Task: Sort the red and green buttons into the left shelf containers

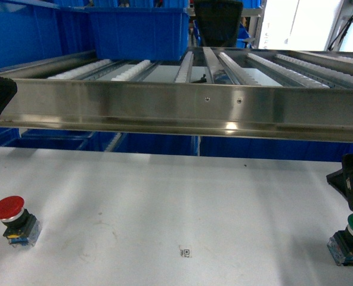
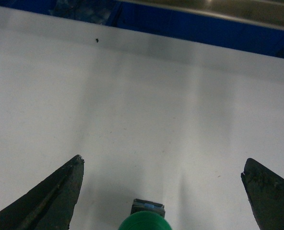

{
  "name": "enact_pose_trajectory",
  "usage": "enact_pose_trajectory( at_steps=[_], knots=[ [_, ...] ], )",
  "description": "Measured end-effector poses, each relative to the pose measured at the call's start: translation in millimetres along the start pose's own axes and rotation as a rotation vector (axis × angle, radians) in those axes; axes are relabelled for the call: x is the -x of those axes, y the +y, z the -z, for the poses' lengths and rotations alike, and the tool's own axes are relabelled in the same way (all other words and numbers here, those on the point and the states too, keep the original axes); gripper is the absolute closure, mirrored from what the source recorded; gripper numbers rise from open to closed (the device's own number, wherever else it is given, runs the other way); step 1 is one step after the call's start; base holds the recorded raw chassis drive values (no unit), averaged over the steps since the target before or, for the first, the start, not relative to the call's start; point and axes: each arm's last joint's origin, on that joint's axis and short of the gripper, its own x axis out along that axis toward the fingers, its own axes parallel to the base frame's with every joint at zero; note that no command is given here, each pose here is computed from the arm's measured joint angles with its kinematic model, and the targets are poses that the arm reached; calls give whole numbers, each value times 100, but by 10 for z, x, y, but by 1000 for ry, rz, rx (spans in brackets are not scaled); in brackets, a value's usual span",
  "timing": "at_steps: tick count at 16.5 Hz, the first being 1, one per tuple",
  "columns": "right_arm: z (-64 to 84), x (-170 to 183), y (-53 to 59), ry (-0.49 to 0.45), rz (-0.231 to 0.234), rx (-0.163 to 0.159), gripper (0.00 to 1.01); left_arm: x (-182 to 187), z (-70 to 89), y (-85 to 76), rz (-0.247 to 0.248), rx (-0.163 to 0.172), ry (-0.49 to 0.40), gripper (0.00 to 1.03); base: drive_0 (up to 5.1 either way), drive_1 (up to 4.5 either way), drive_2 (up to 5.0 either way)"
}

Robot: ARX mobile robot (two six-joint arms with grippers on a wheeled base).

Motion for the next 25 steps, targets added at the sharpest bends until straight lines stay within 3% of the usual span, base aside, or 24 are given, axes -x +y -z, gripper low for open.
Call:
enact_pose_trajectory(
  at_steps=[6,11,14,15,17,20,23,25],
  knots=[
    [420,-263,91,113,-38,-2,3,0,0,0,-1,0,0,5,0,0,0],
    [556,-440,52,163,-19,-16,3,0,0,1,-2,0,0,5,0,0,0],
    [510,-491,-21,146,-4,-28,3,0,0,1,-2,0,0,5,0,0,0],
    [490,-497,-41,139,0,-35,7,0,0,1,-2,0,0,5,0,0,0],
    [507,-514,-37,147,-15,-41,29,0,0,1,-2,0,0,5,0,0,0],
    [561,-499,-27,145,-23,-45,72,0,0,1,-2,0,0,5,0,0,0],
    [634,-417,-34,126,-11,-51,72,0,0,1,-2,0,0,5,0,0,0],
    [624,-159,-66,64,-2,-63,72,0,0,1,-2,0,0,5,0,0,0]
  ],
)
